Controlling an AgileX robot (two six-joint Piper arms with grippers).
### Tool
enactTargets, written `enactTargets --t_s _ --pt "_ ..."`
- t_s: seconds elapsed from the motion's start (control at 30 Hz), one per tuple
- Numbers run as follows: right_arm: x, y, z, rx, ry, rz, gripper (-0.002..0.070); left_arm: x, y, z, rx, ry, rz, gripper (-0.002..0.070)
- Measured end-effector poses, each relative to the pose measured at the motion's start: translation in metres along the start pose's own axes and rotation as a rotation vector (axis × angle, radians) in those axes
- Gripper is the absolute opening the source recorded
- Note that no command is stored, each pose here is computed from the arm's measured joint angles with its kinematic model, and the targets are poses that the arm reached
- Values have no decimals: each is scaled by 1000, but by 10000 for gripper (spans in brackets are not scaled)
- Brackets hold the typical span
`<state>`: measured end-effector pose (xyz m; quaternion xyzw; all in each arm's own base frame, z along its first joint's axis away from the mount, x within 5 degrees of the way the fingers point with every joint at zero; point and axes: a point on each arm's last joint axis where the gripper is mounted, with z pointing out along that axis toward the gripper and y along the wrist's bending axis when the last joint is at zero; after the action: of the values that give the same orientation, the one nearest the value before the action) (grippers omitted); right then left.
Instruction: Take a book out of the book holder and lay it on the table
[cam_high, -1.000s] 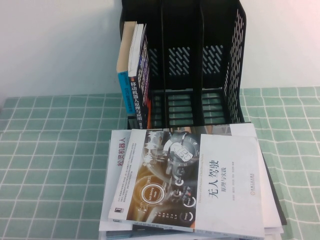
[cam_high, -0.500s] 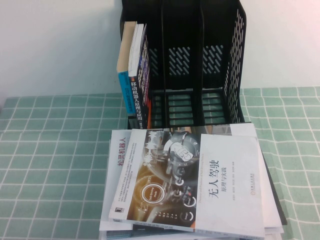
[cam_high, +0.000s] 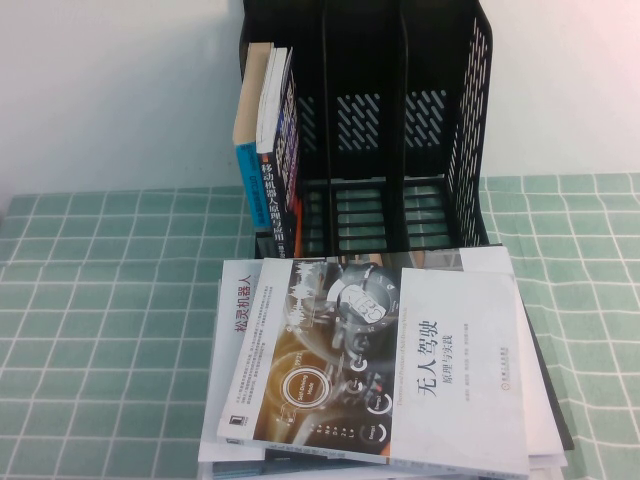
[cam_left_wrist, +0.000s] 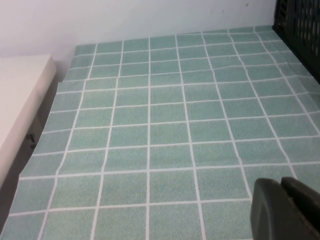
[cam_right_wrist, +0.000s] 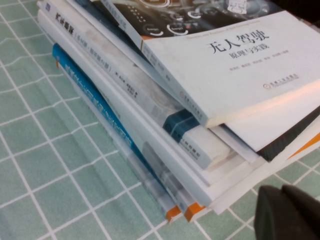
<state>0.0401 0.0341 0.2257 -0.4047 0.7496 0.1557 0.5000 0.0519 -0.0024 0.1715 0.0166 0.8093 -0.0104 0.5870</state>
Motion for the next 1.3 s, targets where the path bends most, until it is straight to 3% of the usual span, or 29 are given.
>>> enactTargets --t_s 0.67,0.8,0.9,1.03,1.3 --pt "0 0 0 0 0 0 -2 0 0 0 2 0 5 -3" --pt "0 -2 -1 33 -33 103 -2 0 0 0 2 0 4 -3" --pt "2 -6 0 114 -58 208 -2 0 0 0 2 0 4 -3" --pt "8 -16 2 319 -95 301 -2 0 0 0 2 0 4 -3" --pt "25 -30 -4 749 -191 286 -2 0 0 0 2 0 6 -3"
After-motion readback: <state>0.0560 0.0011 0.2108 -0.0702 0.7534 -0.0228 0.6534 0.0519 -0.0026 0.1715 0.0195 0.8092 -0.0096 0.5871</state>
